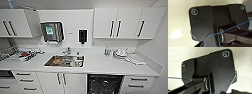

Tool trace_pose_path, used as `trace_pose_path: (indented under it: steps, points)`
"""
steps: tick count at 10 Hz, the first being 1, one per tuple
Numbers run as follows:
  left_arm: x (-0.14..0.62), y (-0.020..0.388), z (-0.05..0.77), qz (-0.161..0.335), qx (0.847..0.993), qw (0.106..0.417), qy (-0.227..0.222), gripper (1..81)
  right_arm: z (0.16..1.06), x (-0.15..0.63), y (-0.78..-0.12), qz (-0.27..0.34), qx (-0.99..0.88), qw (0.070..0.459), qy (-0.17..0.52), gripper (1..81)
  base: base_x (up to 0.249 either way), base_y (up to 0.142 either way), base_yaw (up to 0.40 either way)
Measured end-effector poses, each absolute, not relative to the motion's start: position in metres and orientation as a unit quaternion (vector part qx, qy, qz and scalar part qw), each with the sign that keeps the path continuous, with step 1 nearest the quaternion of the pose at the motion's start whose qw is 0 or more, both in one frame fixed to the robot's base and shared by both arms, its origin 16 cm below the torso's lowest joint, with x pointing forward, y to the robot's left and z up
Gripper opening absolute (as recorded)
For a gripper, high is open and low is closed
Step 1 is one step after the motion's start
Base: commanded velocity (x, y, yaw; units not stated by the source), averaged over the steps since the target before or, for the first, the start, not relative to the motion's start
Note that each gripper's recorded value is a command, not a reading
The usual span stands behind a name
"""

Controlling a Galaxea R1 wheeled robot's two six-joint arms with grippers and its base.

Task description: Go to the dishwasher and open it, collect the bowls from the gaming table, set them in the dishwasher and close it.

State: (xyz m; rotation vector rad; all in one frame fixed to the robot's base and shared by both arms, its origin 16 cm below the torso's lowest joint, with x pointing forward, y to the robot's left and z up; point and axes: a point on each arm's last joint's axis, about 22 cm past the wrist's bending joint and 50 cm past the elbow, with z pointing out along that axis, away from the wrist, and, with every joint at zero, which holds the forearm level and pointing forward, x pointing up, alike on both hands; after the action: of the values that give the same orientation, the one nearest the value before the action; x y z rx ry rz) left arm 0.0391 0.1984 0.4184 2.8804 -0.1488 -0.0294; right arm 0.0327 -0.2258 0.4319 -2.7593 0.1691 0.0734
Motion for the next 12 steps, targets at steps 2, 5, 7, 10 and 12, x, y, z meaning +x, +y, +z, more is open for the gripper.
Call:
trace_pose_path:
  steps: [2,5,7,10,12]
  points:
    - [0.039,0.204,0.418,-0.010,0.991,0.124,-0.051,81.1,0.432,0.033,-0.226,0.026,-0.980,0.187,0.060,81.1,0.000,0.000,0.000]
    - [0.039,0.201,0.418,-0.010,0.991,0.126,-0.051,81.1,0.432,0.033,-0.226,0.026,-0.980,0.187,0.060,81.1,0.000,0.000,0.000]
    - [0.039,0.202,0.418,-0.010,0.991,0.126,-0.051,81.1,0.432,0.033,-0.226,0.026,-0.980,0.186,0.060,81.1,0.000,0.000,0.053]
    - [0.039,0.206,0.418,-0.010,0.991,0.124,-0.051,81.1,0.431,0.030,-0.226,0.026,-0.980,0.185,0.060,81.1,0.000,0.000,0.236]
    - [0.043,0.211,0.418,-0.006,0.991,0.121,-0.051,81.1,0.431,0.021,-0.224,0.031,-0.980,0.186,0.060,81.1,0.000,0.000,0.296]
